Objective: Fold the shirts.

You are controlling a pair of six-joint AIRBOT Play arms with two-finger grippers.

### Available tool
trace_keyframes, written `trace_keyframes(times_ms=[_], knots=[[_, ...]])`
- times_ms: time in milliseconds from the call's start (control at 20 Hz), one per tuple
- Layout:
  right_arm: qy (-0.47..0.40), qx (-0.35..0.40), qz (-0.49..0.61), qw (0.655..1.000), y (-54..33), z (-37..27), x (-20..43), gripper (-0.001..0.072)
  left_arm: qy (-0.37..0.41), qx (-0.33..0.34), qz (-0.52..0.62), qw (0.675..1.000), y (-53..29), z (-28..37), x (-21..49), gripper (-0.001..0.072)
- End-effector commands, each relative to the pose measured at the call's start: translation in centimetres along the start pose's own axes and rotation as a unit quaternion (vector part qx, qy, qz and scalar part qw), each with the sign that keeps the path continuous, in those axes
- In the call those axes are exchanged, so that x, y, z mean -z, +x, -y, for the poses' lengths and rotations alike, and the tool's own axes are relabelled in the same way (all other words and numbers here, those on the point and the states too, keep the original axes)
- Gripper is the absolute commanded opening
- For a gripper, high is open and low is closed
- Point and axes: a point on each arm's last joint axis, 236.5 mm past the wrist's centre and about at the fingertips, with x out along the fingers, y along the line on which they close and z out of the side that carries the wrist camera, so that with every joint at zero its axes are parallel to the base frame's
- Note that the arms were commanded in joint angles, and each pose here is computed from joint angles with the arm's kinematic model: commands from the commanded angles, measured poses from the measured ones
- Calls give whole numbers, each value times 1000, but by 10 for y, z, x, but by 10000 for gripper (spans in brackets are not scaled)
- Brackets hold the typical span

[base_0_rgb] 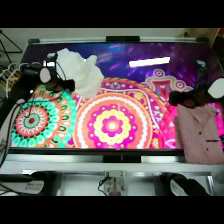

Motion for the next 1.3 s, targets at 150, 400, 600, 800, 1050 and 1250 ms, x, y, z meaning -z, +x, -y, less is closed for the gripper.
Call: trace_keyframes(times_ms=[150,400,600,800,1050,1250], knots=[[11,-31,11,999,0,-15,-5,534,-105,55,-37,992,112,-9,-27,665],[14,-39,13,999,-1,-19,-7,534,-160,122,49,978,132,18,-70,600],[14,-39,15,999,-1,-19,-7,534,-177,147,52,972,121,28,-75,53],[-32,-29,8,999,-7,-15,-1,534,-51,175,122,976,30,61,-105,52],[-63,50,127,989,-91,14,-34,533,86,242,294,921,-211,131,-118,52],[-68,79,264,959,-201,17,-52,534,140,321,382,855,-369,178,-65,53]])
